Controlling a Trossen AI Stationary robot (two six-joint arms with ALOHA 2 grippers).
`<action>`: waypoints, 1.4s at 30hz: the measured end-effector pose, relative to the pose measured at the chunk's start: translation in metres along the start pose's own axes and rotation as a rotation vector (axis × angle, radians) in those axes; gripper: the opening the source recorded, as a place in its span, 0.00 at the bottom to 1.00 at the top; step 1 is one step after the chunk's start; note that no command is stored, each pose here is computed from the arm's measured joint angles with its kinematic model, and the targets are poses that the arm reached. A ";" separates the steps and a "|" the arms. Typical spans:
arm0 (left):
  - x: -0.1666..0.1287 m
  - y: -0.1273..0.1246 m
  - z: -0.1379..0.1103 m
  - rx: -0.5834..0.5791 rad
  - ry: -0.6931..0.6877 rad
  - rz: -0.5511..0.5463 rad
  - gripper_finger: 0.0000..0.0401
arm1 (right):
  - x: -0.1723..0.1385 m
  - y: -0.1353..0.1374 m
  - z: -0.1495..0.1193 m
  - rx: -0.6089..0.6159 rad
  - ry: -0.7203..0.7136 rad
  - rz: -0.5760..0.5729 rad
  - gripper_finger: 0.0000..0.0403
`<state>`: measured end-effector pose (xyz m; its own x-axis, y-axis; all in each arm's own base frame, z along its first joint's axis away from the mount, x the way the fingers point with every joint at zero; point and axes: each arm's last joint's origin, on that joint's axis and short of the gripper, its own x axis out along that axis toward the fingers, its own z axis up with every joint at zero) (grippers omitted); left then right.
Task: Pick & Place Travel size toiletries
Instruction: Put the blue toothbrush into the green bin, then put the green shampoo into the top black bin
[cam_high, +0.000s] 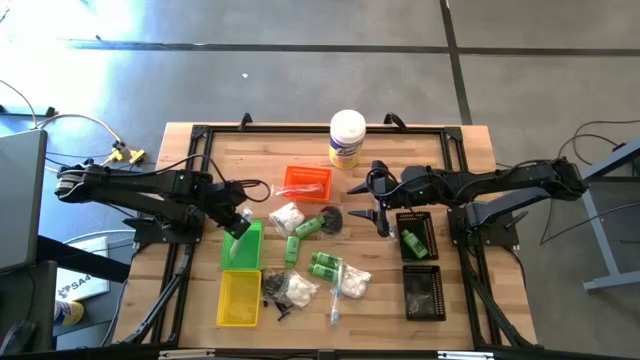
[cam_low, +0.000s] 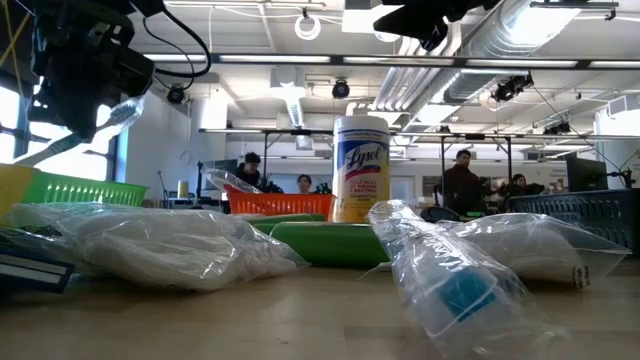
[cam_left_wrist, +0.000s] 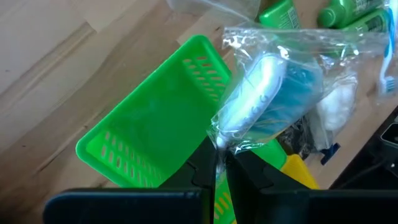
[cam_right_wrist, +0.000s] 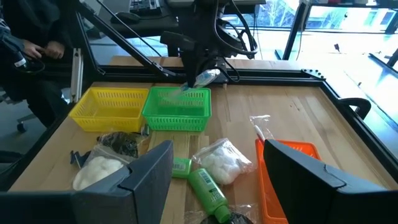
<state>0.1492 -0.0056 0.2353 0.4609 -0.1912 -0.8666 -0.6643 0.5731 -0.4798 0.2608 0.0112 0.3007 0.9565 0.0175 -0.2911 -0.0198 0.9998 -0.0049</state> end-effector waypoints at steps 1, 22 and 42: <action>0.000 0.000 0.000 0.000 0.000 0.000 0.05 | 0.000 0.000 0.000 0.000 0.000 0.000 0.60; 0.012 0.000 0.001 -0.038 0.094 0.042 0.29 | 0.000 0.000 0.000 -0.004 0.003 0.000 0.60; 0.008 -0.015 0.011 0.151 -0.022 -0.123 0.36 | 0.000 0.000 0.002 -0.007 -0.019 0.000 0.60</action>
<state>0.1690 -0.0073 0.2366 0.5475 -0.2505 -0.7984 -0.5069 0.6599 -0.5546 0.2613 0.0112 0.3024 0.9619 0.0174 -0.2728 -0.0214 0.9997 -0.0118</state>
